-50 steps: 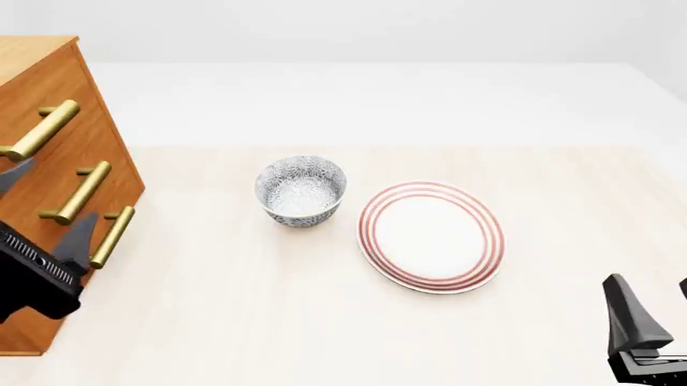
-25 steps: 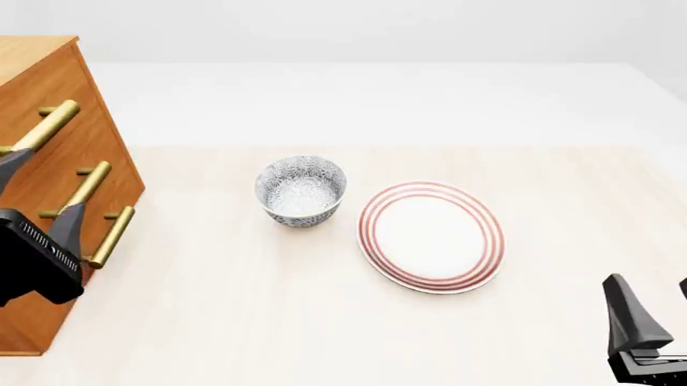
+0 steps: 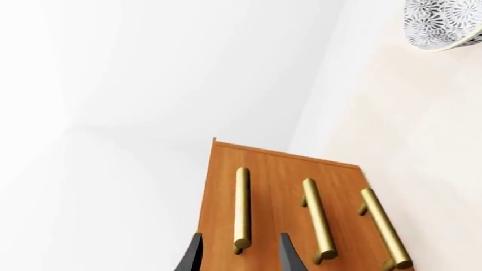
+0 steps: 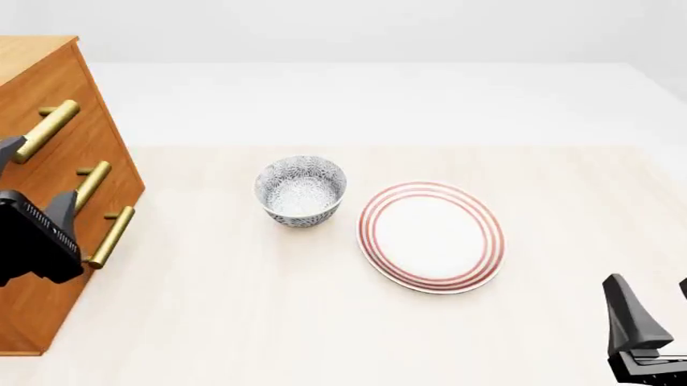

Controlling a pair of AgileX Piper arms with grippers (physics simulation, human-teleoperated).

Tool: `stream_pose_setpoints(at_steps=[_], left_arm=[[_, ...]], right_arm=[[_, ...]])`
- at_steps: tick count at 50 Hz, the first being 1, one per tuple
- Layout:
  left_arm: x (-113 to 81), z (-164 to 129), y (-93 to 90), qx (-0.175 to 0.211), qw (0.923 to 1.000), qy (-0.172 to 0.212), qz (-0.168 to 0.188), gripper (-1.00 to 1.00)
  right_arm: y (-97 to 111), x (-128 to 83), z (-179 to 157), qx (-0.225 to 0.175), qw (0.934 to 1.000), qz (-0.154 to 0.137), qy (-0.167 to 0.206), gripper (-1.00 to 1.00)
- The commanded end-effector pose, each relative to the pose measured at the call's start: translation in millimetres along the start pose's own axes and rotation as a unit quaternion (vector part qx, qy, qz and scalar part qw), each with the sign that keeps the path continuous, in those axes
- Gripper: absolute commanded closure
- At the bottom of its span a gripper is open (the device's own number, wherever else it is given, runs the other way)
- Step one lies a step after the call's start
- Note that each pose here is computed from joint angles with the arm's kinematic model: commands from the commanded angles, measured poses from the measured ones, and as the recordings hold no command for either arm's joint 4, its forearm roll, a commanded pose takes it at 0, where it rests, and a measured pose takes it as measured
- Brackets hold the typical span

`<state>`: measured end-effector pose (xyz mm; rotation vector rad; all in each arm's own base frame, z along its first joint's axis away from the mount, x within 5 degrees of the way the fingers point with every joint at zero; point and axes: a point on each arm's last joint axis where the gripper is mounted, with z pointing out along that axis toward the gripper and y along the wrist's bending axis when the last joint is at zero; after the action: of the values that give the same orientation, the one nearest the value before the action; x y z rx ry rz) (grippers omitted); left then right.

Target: Open the top drawer of the cabinet.

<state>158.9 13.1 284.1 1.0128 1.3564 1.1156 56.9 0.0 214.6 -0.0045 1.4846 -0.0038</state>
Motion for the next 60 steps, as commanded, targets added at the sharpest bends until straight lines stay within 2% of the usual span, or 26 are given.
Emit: stream_pose_setpoints(at_steps=[1,18,34,60], left_arm=[[2.8,6,1.9,-0.003,1.0000,0.009,0.000,-1.00],[14.8,12,0.4,-0.004,0.9991,0.042,0.008,-1.00],[20.0,19,1.8,-0.003,0.9983,0.056,0.015,-1.00],[32.7,39,-2.5,0.005,0.9967,0.081,0.004,-1.00]], right_arm=[[0,0,0,0.000,1.0000,0.000,0.000,-1.00],[0,0,0,0.000,1.0000,0.000,0.000,-1.00],[0,0,0,0.000,1.0000,0.000,0.000,-1.00],[0,0,0,0.000,1.0000,0.000,0.000,-1.00]])
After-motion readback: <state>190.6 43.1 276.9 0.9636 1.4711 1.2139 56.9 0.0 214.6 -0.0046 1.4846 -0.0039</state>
